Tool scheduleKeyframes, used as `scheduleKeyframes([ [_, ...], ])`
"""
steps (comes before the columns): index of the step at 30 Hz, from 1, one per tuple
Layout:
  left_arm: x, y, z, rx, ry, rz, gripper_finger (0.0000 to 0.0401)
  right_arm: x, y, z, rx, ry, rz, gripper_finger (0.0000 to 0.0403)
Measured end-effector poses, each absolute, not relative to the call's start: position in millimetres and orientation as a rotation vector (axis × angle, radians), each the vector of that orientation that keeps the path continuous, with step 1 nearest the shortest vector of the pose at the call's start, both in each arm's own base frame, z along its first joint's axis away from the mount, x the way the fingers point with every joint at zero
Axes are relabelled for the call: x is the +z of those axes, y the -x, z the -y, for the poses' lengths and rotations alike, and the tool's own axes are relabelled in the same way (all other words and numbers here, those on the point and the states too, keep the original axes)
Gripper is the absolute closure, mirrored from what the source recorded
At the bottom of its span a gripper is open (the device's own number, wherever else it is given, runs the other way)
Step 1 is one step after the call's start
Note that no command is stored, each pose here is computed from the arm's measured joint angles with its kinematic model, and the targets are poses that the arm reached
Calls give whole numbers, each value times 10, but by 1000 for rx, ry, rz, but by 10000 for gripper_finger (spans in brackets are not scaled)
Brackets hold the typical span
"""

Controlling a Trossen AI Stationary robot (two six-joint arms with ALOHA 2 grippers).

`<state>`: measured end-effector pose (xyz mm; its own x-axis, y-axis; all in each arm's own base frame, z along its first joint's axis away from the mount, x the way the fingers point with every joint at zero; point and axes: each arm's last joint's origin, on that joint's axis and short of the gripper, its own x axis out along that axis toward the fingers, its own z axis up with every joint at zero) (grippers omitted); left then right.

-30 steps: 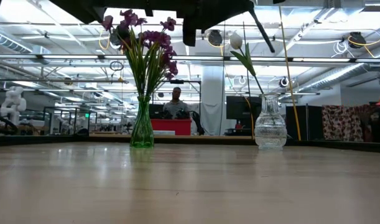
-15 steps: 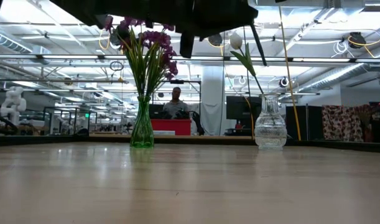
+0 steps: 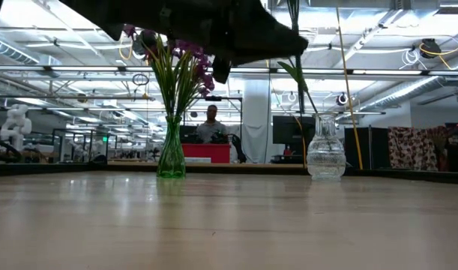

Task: Sort flowers into vase by color
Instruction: Put the white flowers into the transparent vase

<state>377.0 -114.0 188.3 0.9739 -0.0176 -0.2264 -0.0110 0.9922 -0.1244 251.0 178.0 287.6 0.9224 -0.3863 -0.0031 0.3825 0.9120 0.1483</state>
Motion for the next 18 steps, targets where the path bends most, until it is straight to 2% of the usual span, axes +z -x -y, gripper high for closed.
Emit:
scheduleKeyframes([
  [11,1801,-3749,1137,-33,84,-318,387,2758,-2245,-1733,-391,-217,-138,138],
  [18,1775,-3759,1090,-98,94,-355,388,2624,-2314,-1754,-325,-229,-219,125],
])
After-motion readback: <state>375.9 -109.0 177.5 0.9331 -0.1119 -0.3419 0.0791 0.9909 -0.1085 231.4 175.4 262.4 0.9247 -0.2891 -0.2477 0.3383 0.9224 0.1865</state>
